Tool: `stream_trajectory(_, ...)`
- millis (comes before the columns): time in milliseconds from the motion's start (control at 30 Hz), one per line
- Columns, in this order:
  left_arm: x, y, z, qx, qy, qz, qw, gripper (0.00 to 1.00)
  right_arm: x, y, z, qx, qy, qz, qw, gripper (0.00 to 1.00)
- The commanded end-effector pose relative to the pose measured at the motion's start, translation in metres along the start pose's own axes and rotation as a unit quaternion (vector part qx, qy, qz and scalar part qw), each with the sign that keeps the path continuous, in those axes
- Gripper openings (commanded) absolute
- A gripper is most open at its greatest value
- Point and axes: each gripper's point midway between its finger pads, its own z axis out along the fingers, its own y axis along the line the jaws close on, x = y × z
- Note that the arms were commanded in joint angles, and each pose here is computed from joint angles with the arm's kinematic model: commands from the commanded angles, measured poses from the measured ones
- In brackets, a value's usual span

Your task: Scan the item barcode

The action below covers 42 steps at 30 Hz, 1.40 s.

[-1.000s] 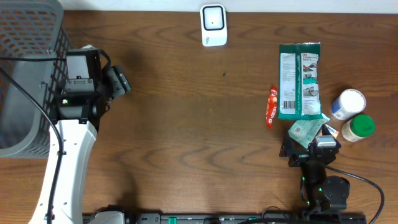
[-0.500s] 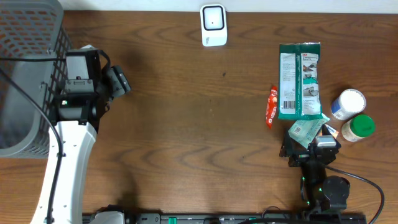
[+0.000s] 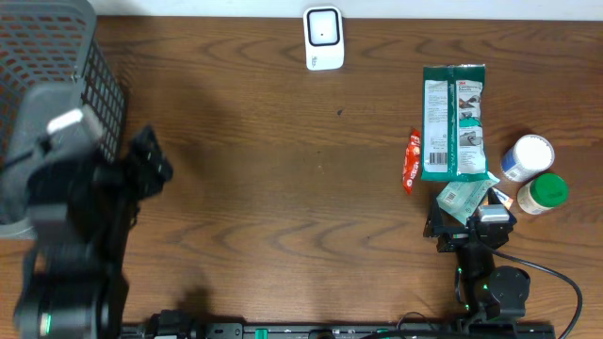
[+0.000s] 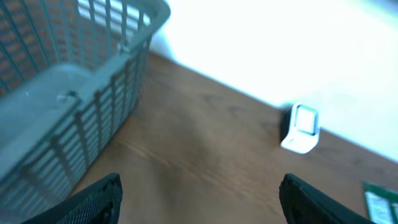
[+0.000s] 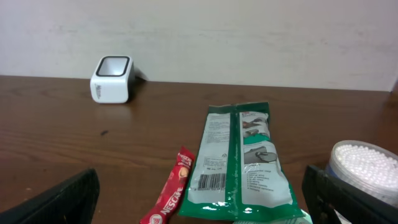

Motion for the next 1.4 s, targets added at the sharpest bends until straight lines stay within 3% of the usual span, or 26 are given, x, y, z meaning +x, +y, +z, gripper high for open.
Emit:
stream_trajectory(0,0.004,0.008,-0.022,0.0,-0.025,0.001,1.0,0.81,0.0,-0.002,0.0,0.006,0.0,-0.002,1.0,0.99)
stream_trajectory(300,0.035,0.026,-0.074,0.026,-0.101,-0.007,0.995,0.81,0.0,-0.002,0.0,0.006,0.0,-0.002,1.0,0.99)
stream_trajectory(567,0.082,0.048,-0.059,0.014,-0.097,-0.008,0.995,0.82,0.0,-0.002,0.0,0.006,0.0,-0.002,1.0,0.99)
stream_trajectory(833,0.102,0.055,-0.053,0.018,-0.108,-0.009,0.994,0.81,0.0,-0.002,0.0,0.006,0.0,-0.002,1.0,0.99)
stream_trajectory(1100,0.075,0.043,-0.051,0.052,-0.186,-0.017,0.981,0.81,0.0,-0.002,0.0,0.006,0.0,-0.002,1.0,0.99)
stream_trajectory(1367,0.014,0.018,-0.064,0.134,-0.377,-0.039,0.916,0.81,0.0,-0.002,0.0,0.006,0.0,-0.002,1.0,0.99)
